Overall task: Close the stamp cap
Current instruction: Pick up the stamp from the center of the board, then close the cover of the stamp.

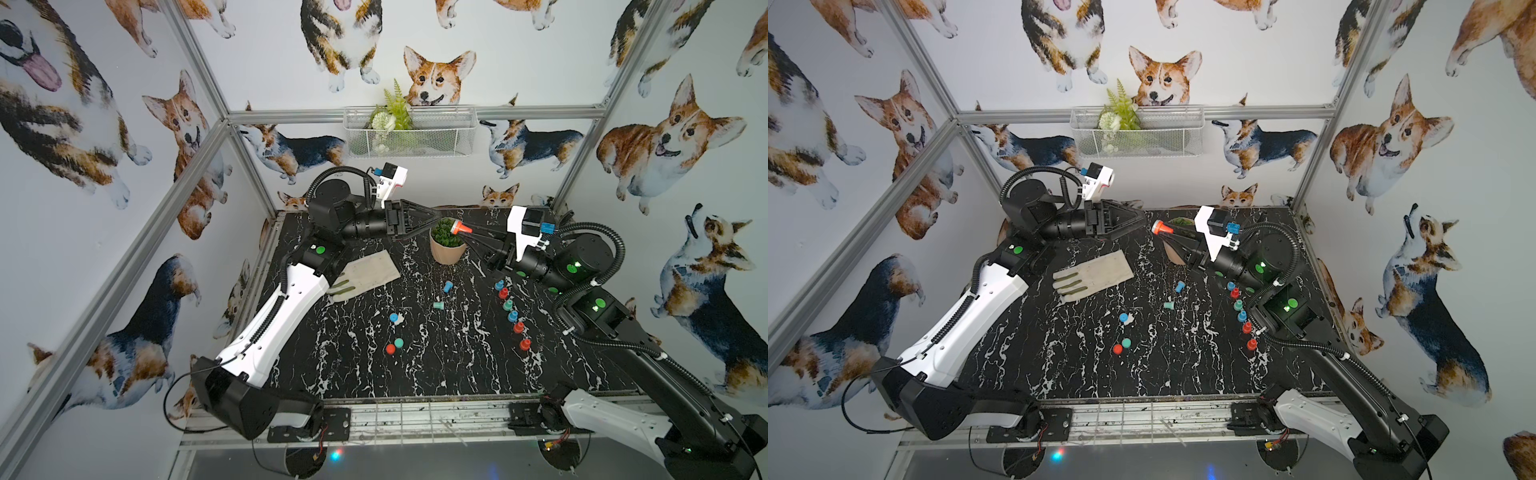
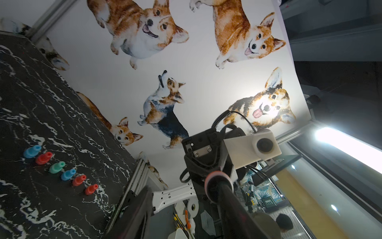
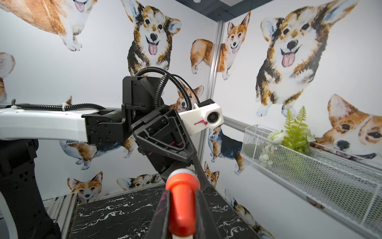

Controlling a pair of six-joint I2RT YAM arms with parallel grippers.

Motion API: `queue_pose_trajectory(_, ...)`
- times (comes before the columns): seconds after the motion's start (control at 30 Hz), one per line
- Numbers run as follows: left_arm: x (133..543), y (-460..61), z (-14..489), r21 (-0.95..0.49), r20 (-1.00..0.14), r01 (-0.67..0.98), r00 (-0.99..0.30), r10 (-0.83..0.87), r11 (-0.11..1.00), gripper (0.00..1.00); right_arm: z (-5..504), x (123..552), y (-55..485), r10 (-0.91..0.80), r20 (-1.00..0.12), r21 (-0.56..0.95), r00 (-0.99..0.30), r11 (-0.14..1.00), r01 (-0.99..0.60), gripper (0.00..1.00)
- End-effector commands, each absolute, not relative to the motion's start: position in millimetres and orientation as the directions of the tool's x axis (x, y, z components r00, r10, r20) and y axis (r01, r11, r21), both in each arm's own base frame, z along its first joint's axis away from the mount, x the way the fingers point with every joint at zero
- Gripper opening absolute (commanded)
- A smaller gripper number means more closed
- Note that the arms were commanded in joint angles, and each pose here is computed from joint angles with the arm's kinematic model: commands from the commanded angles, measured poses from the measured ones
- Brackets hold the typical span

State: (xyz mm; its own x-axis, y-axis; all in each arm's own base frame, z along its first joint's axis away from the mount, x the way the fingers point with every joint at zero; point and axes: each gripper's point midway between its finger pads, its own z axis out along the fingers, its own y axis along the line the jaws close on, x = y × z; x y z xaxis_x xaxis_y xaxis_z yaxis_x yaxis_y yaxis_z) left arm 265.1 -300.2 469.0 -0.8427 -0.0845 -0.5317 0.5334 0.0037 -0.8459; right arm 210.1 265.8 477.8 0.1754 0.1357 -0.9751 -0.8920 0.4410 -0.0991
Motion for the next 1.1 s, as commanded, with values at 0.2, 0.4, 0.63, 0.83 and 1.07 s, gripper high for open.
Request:
queue_pose_trajectory(0.2, 322, -224, 377, -0.776, -0.557, 0.431, -0.811, -0.179, 0.460, 0.56, 381, 220, 301, -0.097, -0.979, 0.106, -0.181, 0.516, -0.850, 0.00)
queue_pose_trajectory(0.4, 353, -159, 316, -0.646, -0.581, 0.283, -0.785, -0.216, 0.709, 0.56, 306, 215, 331, -0.226, -0.873, 0.244, -0.433, 0.566, -0.787, 0.00)
queue_pose_trajectory(0.63, 376, -100, 263, -0.536, -0.603, 0.145, -0.756, -0.257, 0.832, 0.56, 220, 208, 348, -0.341, -0.635, 0.368, -0.693, 0.656, -0.659, 0.00)
queue_pose_trajectory(0.83, 390, -63, 234, -0.504, -0.610, 0.055, -0.729, -0.310, 0.862, 0.56, 159, 195, 361, -0.456, -0.388, 0.362, -0.801, 0.724, -0.587, 0.00)
queue_pose_trajectory(1.07, 394, -38, 198, -0.419, -0.628, -0.018, -0.716, -0.305, 0.908, 0.56, 112, 175, 377, -0.571, -0.201, 0.294, -0.796, 0.740, -0.605, 0.00)
